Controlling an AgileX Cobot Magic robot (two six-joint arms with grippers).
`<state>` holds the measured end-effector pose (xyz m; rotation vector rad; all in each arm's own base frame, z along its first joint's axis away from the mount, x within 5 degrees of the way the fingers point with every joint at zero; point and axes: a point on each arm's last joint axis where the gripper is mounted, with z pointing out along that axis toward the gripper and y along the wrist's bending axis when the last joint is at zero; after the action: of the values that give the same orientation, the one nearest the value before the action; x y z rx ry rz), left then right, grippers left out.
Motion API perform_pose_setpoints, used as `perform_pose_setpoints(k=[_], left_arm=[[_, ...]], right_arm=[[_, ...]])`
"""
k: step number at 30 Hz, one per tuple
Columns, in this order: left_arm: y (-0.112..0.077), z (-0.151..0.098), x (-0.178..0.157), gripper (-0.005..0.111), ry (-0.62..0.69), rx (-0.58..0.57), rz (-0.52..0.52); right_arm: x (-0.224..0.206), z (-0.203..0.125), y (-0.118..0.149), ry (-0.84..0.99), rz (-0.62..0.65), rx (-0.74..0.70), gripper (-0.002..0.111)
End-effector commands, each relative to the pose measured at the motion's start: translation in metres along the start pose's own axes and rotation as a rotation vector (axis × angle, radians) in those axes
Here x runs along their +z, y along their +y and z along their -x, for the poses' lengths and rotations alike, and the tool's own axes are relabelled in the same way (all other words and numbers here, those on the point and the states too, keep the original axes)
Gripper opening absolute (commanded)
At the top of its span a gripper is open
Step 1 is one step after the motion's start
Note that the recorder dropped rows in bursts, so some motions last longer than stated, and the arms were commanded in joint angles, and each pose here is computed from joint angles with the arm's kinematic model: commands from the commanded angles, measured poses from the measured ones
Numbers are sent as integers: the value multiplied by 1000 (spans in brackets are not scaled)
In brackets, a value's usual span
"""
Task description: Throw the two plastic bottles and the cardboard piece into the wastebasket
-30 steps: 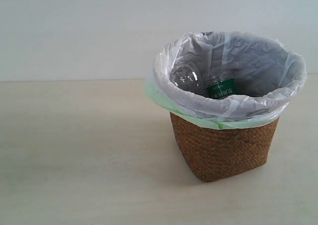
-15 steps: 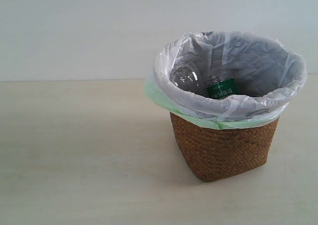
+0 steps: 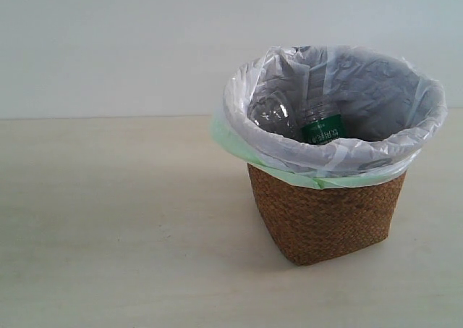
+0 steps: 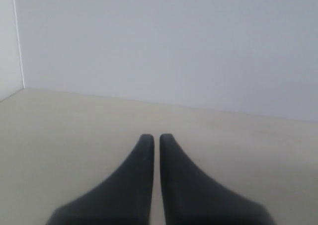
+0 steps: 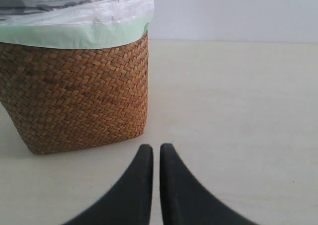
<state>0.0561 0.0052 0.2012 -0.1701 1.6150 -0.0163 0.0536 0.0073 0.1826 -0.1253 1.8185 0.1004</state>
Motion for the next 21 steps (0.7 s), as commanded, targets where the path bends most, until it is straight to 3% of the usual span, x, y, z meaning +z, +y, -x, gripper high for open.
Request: perform_pose_setpoints(k=[1,9,14,21], left_arm=[[1,-9,0,4,95,-22,9],[1,-14,-1,4,143,-11,14],[1,-14,-1,4,149,172,1],[1,-14,-1,4,149,156,2]], right_arm=[[-1,1,0,-16,-1,-12,3],[-1,1,0,-16,-1,-12,3],[-1,1,0,-16,-1,-12,3],[-1,1,0,-16,-1,-12,3]])
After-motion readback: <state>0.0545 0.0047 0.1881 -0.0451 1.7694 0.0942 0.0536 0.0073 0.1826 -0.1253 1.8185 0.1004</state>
